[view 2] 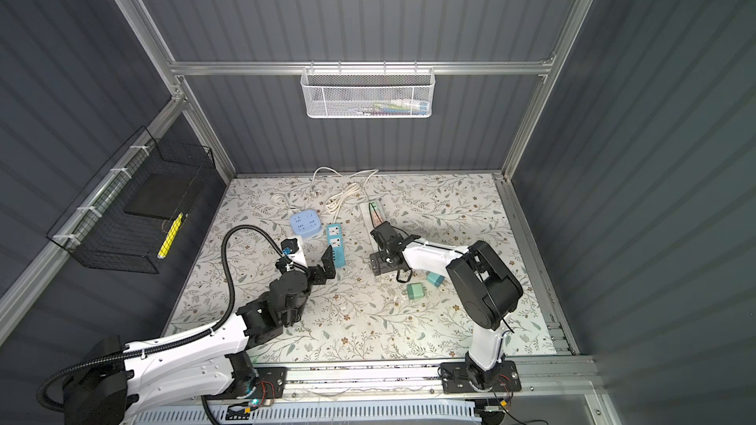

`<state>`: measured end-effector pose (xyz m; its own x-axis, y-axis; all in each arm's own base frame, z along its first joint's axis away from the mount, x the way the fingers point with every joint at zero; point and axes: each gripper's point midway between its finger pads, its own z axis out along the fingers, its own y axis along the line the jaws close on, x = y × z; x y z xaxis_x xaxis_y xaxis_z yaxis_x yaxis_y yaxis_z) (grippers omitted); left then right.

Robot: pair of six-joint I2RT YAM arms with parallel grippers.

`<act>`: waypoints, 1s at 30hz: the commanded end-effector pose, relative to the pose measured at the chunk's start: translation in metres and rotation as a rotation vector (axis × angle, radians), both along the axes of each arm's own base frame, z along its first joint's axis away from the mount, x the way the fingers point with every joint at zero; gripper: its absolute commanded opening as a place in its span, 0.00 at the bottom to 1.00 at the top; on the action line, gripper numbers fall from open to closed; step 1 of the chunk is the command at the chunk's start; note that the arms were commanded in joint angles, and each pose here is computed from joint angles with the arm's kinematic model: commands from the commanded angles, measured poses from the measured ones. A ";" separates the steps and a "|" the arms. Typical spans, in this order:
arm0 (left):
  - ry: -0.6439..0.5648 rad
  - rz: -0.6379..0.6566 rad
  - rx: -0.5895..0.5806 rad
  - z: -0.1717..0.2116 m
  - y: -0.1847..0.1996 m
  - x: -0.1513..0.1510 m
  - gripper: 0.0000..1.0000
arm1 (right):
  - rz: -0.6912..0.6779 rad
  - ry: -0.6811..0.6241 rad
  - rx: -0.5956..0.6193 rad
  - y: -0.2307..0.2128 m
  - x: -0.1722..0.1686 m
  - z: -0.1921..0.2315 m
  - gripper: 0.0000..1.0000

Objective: Insert the plug

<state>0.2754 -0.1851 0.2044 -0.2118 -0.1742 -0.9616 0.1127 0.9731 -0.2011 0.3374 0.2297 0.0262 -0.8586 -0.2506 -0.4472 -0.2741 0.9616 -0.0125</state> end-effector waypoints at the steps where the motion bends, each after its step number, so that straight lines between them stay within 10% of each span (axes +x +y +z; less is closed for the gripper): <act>1: -0.017 0.002 -0.008 0.012 -0.002 0.004 1.00 | -0.018 -0.017 -0.018 -0.006 0.011 0.003 0.95; 30: -0.007 0.001 0.026 0.014 -0.009 0.010 1.00 | -0.321 0.055 -0.011 -0.118 0.062 -0.005 0.99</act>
<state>0.2811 -0.1921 0.2070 -0.2201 -0.1536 -0.9633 0.1151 0.9765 -0.1820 0.3940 0.1263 0.0220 -0.9122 -0.0345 -0.4083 -0.0331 0.9994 -0.0107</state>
